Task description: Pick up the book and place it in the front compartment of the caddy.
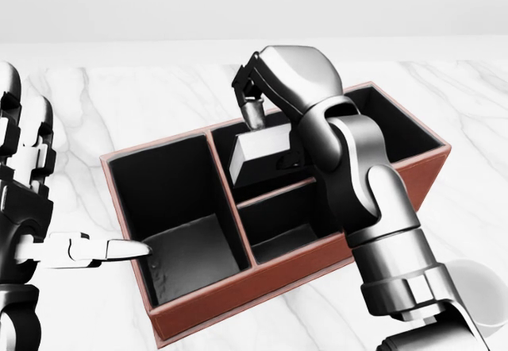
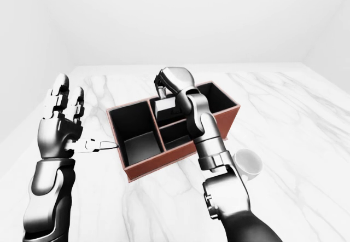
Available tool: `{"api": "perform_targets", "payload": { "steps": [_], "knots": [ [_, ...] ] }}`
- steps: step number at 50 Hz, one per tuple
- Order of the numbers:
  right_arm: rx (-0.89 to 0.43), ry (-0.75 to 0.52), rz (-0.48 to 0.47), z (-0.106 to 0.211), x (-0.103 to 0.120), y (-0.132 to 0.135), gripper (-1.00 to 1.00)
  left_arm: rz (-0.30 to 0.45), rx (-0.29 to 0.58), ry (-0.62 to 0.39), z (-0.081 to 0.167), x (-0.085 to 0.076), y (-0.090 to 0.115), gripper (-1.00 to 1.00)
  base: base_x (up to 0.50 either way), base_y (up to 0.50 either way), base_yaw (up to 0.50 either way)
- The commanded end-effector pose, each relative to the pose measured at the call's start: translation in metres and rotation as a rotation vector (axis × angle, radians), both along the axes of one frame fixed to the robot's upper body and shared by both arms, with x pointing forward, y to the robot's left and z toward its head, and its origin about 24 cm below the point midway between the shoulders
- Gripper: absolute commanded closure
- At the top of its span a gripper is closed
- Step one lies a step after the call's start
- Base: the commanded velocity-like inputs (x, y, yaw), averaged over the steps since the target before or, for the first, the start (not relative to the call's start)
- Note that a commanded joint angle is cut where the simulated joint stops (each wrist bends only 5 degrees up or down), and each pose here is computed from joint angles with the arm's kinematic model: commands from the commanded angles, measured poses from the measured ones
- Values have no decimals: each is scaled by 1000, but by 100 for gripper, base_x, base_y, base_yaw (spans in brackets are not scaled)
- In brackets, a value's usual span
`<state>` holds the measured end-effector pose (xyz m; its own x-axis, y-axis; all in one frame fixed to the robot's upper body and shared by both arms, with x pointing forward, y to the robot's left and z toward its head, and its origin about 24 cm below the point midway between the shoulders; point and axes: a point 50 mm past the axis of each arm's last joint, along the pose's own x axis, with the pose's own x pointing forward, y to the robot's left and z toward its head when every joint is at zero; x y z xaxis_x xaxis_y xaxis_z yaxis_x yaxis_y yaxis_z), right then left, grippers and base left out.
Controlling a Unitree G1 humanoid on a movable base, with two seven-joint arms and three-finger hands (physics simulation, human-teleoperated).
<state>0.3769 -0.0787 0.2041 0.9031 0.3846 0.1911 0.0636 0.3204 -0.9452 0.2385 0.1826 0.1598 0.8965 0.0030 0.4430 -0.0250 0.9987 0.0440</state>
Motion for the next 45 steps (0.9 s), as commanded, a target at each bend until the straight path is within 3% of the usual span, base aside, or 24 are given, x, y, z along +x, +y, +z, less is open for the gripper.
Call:
{"api": "perform_targets", "payload": {
  "steps": [1,45],
  "knots": [
    [15,-34,-11,1,4,-1,100,0,0,-6,1,0,0,-100,0,0,0],
    [1,-22,-92,-18,22,-5,100,0,-2,-2,0,0,0,-100,0,0,0]
  ]
}}
